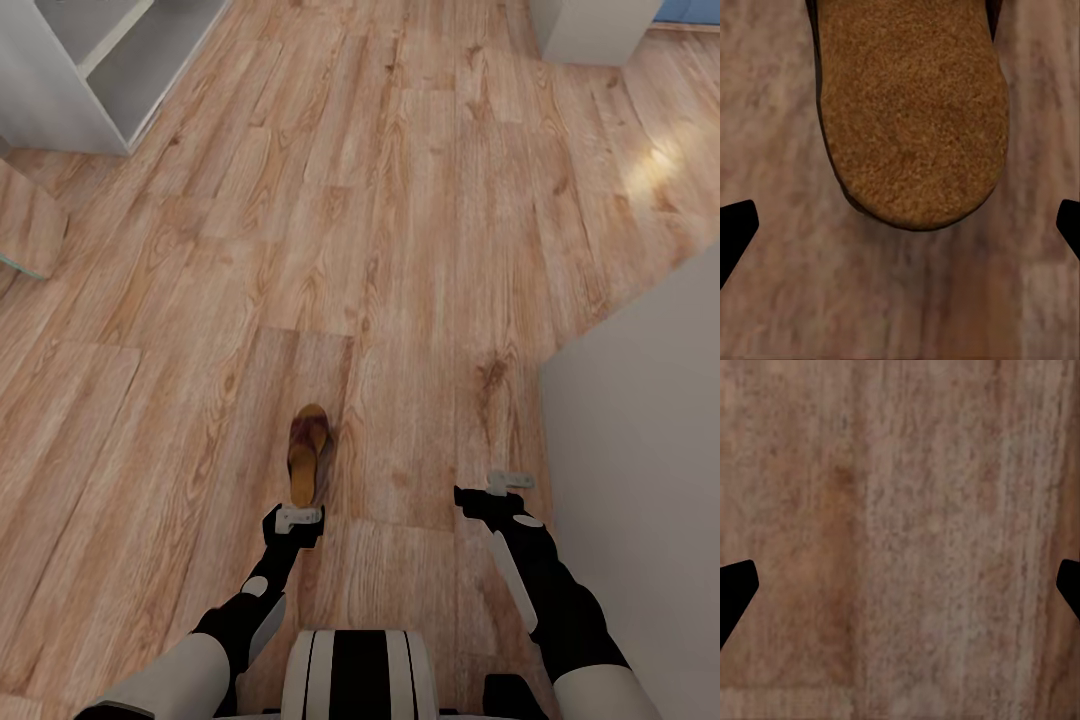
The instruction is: Pick up the two gym shoes and the two sandals from the corridor floor and place them onto the hallstand (shoe rack) in the corridor, making sure they are on the rack and not on the floor. Arrange them so the two gym shoes are next to each other and the two sandals are next to each other.
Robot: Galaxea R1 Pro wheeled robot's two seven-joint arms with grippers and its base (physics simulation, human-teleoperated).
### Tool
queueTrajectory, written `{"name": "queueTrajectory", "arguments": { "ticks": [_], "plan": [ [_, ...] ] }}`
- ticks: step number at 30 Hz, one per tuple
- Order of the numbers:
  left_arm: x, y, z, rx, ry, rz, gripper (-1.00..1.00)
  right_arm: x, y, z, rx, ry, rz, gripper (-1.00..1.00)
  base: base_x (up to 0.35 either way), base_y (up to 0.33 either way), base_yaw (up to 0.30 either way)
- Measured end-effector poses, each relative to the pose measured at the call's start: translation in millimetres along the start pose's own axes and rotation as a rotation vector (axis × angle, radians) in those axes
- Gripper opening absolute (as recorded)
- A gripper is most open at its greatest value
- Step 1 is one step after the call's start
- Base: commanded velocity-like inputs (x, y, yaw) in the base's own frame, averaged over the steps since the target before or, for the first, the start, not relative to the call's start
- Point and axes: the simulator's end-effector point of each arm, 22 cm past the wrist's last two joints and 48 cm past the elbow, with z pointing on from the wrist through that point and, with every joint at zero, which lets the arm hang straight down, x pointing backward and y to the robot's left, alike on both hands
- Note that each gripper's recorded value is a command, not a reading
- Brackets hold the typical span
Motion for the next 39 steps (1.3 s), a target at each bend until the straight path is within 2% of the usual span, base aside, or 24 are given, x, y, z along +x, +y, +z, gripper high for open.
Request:
{"name": "queueTrajectory", "arguments": {
  "ticks": [12, 35, 36, 39],
  "plan": [
    [0.1, 0.1, 0.0, 0.000, 0.000, 0.000, 1.00, 0.2, 0.0, 0.1, 0.000, 0.001, 0.000, 1.00, 0.082, 0.000, 0.000],
    [0.2, 1.8, 0.1, -0.006, 0.000, -0.002, 1.00, 0.3, 0.0, 0.1, 0.000, 0.001, 0.000, 1.00, 0.004, 0.000, 0.000],
    [0.2, 1.9, 0.1, -0.007, 0.000, -0.003, -1.00, 0.3, 0.0, 0.1, 0.000, 0.001, 0.000, 1.00, 0.000, 0.000, 0.000],
    [0.2, 3.1, 0.1, -0.010, 0.000, -0.005, -1.00, 0.2, 0.0, 0.1, 0.000, 0.001, 0.000, 1.00, 0.000, 0.000, 0.000]
  ]
}}
